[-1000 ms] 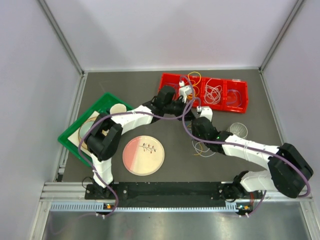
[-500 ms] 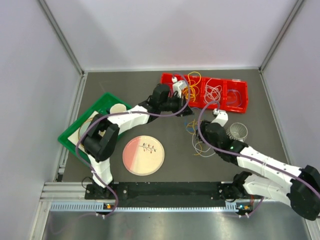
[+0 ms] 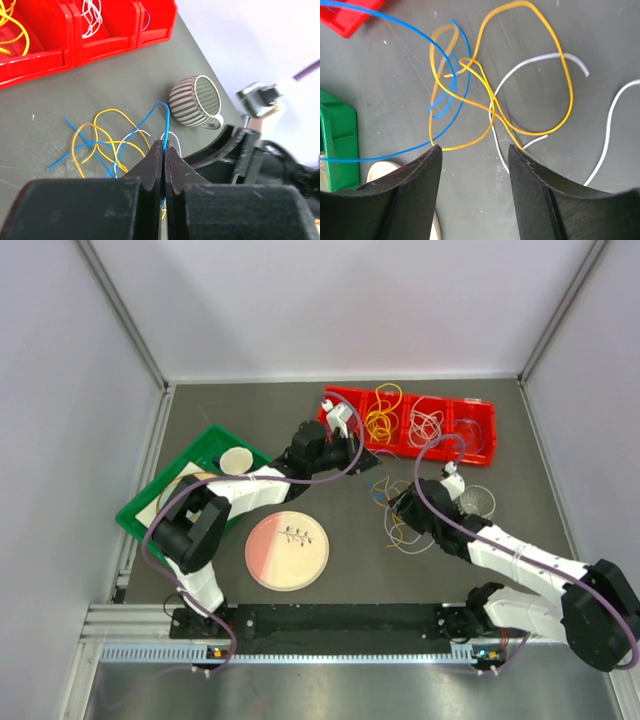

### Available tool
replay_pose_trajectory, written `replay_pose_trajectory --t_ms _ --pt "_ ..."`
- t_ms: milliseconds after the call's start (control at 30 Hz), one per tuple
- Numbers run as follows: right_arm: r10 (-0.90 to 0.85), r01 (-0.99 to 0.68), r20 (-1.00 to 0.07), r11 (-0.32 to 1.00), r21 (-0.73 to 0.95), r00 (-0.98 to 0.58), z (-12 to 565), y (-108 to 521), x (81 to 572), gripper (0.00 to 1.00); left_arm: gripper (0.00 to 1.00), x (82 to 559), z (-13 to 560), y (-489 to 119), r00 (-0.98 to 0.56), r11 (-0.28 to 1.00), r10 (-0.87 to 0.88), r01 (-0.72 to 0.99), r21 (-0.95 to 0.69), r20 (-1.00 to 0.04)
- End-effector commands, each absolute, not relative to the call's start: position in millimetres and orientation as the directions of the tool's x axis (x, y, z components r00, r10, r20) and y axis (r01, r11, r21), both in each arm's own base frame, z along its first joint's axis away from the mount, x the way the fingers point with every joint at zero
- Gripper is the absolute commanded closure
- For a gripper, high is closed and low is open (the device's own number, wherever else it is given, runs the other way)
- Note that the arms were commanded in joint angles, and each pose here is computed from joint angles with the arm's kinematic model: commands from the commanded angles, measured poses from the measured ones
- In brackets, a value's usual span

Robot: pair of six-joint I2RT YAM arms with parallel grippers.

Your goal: Untangle the cables

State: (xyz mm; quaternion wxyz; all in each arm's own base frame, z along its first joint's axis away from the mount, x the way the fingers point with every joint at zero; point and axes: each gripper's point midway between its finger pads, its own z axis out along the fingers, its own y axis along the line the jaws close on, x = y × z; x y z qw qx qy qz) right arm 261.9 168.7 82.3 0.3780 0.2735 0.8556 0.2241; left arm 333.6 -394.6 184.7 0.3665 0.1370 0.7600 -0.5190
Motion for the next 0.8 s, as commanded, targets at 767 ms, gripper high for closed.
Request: replay_pose_trajectory --t_ms 767 --pt "0.785 0.391 -0.394 0.592 0.705 -0.478 79 198 302 0.57 1.00 332 227 -398 -0.642 0.351 -0.221 0.650 -0.675 -0.734"
